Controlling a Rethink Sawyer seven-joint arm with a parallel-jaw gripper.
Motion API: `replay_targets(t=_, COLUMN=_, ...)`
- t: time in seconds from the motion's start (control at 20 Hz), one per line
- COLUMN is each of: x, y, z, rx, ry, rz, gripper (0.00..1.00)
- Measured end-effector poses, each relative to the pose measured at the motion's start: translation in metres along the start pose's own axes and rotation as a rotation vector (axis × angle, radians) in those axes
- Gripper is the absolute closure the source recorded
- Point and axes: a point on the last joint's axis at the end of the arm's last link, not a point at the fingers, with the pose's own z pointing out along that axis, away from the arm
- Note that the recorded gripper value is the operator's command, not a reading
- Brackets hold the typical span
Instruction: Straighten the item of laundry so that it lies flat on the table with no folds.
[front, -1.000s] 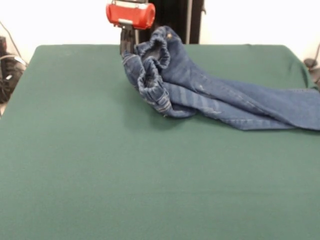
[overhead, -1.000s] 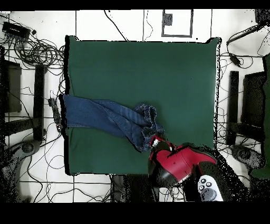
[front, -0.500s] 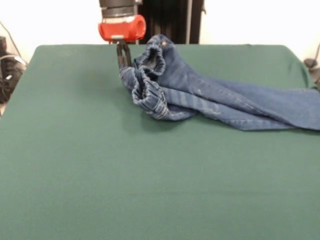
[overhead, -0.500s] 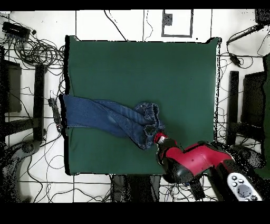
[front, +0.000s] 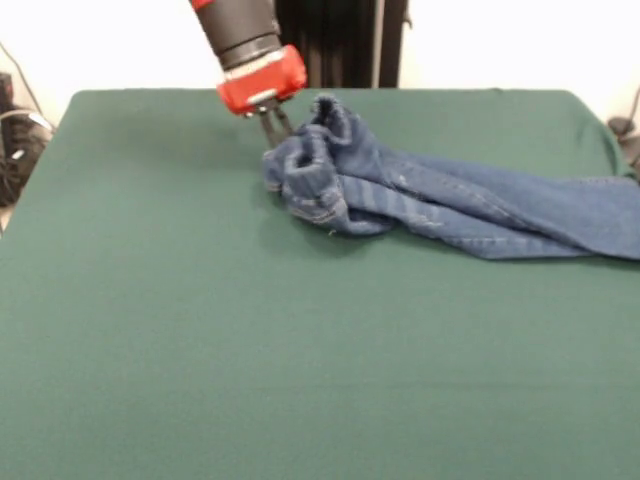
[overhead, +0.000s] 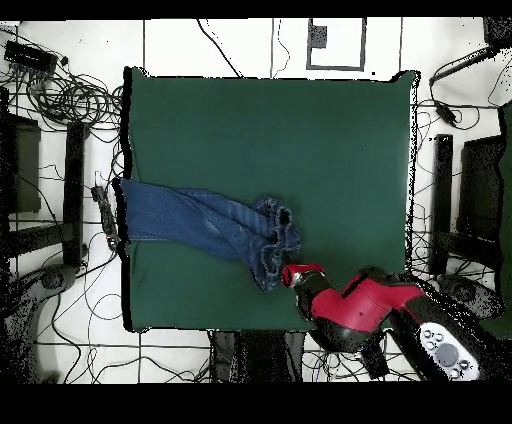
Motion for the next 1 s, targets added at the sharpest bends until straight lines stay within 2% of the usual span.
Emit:
replay_targets(t=0.05, x=-0.001, y=0.012, z=0.004, rx=-0.069, ry=0.005, rz=-0.113, gripper=1.00)
replay_targets(t=0.1, x=-0.002, y=0.017, z=0.005, rx=-0.093, ry=0.009, rz=-0.148, gripper=1.00)
replay_targets(t=0.15, x=-0.005, y=0.030, z=0.006, rx=-0.147, ry=0.017, rz=-0.212, gripper=1.00)
replay_targets(t=0.25, x=-0.009, y=0.047, z=0.008, rx=-0.209, ry=0.030, rz=-0.270, gripper=1.00)
replay_targets(t=0.45, x=-0.016, y=0.075, z=0.009, rx=-0.272, ry=0.062, rz=-0.306, gripper=1.00)
replay_targets(t=0.55, x=-0.017, y=0.080, z=0.009, rx=-0.264, ry=0.075, rz=-0.305, gripper=1.00)
replay_targets(t=0.65, x=-0.019, y=0.086, z=0.008, rx=-0.233, ry=0.097, rz=-0.303, gripper=1.00)
replay_targets(t=1.0, x=-0.025, y=0.090, z=-0.001, rx=-0.156, ry=0.109, rz=-0.321, gripper=1.00)
